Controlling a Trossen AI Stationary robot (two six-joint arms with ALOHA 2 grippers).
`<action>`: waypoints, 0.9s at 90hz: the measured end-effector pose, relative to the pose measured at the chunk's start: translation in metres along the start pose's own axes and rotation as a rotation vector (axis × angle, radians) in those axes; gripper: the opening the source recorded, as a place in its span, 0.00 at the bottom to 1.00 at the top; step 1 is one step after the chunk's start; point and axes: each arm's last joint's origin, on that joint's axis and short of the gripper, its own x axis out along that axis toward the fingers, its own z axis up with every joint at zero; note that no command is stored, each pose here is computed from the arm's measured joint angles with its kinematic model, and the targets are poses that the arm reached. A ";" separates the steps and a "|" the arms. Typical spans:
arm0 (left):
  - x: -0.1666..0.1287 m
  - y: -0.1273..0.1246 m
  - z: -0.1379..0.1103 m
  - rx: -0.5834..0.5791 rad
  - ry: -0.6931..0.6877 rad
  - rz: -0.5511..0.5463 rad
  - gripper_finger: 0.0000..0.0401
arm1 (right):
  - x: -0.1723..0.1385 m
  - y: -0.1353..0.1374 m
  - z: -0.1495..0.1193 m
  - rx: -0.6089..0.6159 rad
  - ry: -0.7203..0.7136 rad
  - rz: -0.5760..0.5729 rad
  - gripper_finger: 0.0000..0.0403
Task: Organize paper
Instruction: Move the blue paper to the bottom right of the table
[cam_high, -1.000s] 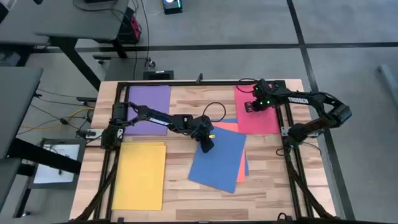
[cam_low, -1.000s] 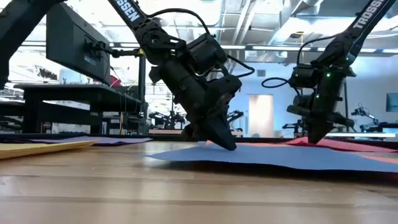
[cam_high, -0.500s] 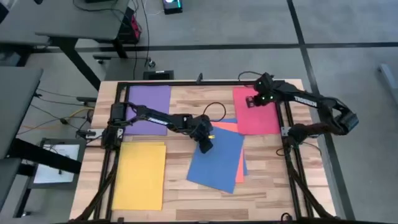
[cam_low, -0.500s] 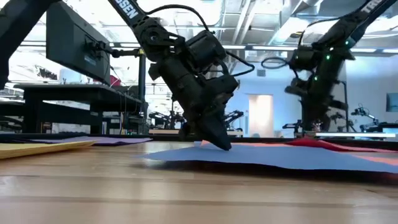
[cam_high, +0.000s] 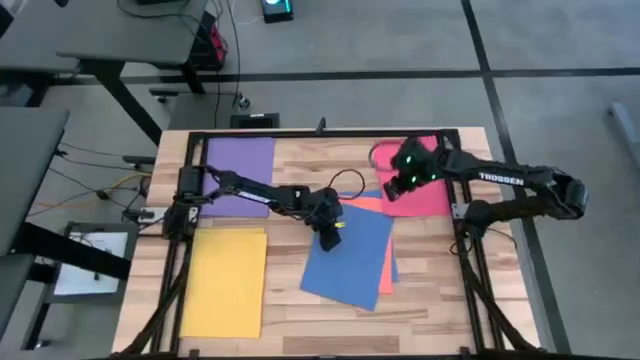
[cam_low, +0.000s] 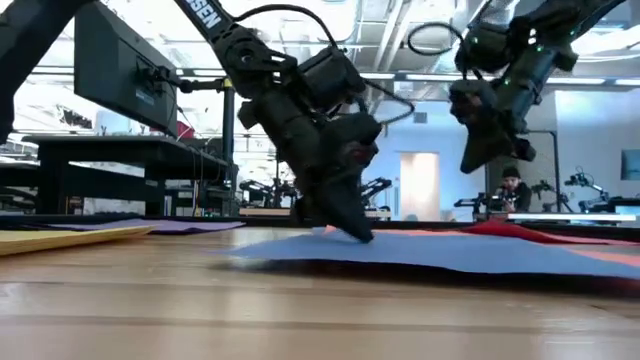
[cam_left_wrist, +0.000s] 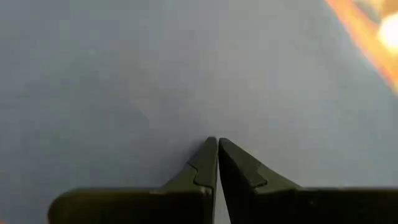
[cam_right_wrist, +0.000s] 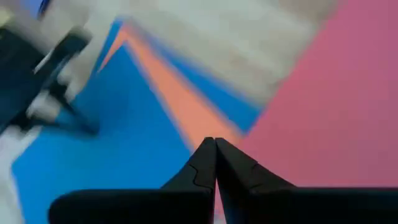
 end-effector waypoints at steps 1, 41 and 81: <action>0.000 0.000 -0.001 0.000 0.009 0.008 0.00 | 0.001 0.002 -0.001 -0.006 0.007 0.004 0.00; -0.041 -0.013 -0.017 0.139 0.181 0.113 0.00 | 0.055 0.069 -0.057 0.183 0.217 0.027 0.00; -0.044 -0.028 -0.019 0.366 0.179 0.073 0.00 | 0.089 0.143 -0.117 0.642 0.107 0.284 0.21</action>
